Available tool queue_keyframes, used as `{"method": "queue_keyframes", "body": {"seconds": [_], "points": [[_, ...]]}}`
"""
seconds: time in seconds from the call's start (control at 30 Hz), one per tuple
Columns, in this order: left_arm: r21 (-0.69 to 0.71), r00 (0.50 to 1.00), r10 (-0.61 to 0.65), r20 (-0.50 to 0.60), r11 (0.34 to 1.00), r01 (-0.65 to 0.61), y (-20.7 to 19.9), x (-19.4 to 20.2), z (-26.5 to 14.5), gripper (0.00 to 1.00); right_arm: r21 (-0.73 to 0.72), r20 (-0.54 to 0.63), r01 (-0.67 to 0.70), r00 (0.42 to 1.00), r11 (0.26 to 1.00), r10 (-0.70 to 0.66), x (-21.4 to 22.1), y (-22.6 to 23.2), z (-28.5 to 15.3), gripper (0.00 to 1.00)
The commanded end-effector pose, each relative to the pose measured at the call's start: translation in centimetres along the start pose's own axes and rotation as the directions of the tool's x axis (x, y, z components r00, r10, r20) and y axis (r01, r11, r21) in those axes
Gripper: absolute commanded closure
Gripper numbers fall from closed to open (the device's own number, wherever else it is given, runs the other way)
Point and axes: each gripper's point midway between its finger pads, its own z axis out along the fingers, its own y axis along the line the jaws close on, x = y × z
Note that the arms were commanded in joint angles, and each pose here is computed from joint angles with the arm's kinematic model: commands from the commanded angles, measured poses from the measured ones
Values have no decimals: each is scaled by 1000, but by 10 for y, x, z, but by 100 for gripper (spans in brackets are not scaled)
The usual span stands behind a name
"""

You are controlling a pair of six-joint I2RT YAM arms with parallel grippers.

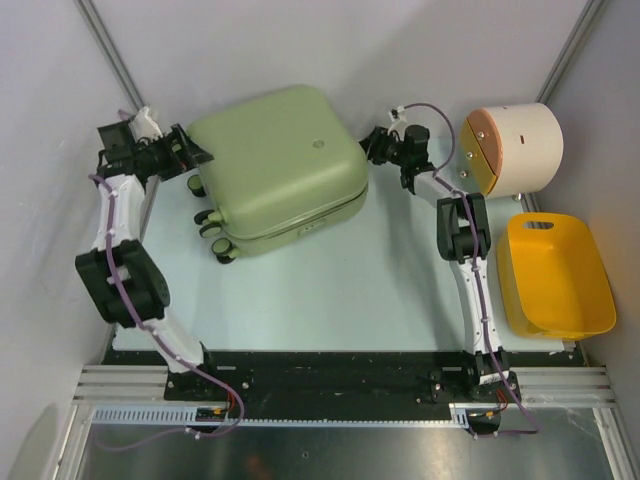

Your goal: Open, take out, and arrange the luggage

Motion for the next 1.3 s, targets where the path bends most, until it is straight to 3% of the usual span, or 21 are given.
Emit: {"method": "queue_keyframes", "body": {"seconds": [0.0, 0.13, 0.23, 0.27, 0.3, 0.37, 0.43, 0.5, 0.53, 0.57, 0.63, 0.7, 0.77, 0.87, 0.97, 1.07, 1.27], "points": [[172, 992, -123, -33, 977, 127, -17, -6, 19, 0, -224, -109, -67, 993, 972, 43, 20, 77, -15, 42], [288, 988, -99, -120, 949, 130, -35, 18, 40, 0, -297, -186, -98, 982, 950, 43, 55, 108, -49, 49], [399, 986, 5, -168, 915, 63, -70, 41, 52, 0, -338, -242, -76, 970, 938, -9, 83, 129, -78, 50], [446, 983, 43, -180, 894, 42, -80, 50, 54, 0, -311, -307, -127, 951, 942, 27, 107, 126, -92, 51], [478, 976, 69, -206, 878, 38, -95, 64, 60, 0, -344, -284, -31, 956, 939, -72, 103, 136, -99, 51], [513, 968, 100, -230, 858, 33, -106, 80, 65, 1, -300, -367, -63, 929, 952, -54, 126, 134, -117, 52], [552, 952, 126, -279, 832, 52, -123, 105, 73, 4, -321, -378, 22, 914, 947, -149, 133, 138, -138, 52], [585, 937, 153, -315, 809, 65, -135, 126, 79, 9, -275, -470, -28, 876, 961, -109, 160, 140, -168, 52], [604, 927, 176, -331, 795, 64, -148, 137, 83, 10, -326, -443, 77, 868, 942, -224, 155, 149, -180, 50], [620, 923, 196, -332, 783, 57, -154, 143, 84, 11, -293, -495, 42, 848, 955, -189, 167, 151, -197, 50], [639, 911, 235, -339, 768, 39, -167, 154, 94, 11, -316, -494, 102, 831, 943, -256, 175, 161, -222, 48], [655, 916, 280, -289, 756, -24, -176, 143, 104, 8, -294, -516, 117, 816, 949, -261, 184, 165, -241, 47], [610, 925, 287, -249, 788, -81, -166, 125, 121, 6, -292, -499, 173, 812, 940, -305, 187, 172, -254, 45], [521, 949, 297, -101, 829, -204, -148, 53, 126, 0, -304, -473, 262, 793, 916, -384, 191, 183, -255, 44], [408, 944, 323, 69, 854, -322, -129, -26, 95, 0, -316, -436, 341, 777, 886, -454, 195, 194, -243, 44], [302, 913, 368, 178, 862, -407, -121, -67, 46, 0, -322, -395, 399, 768, 859, -505, 196, 210, -222, 44], [151, 892, 427, 146, 882, -447, -90, -26, -8, 0, -353, -232, 523, 754, 776, -614, 201, 248, -160, 44]]}}
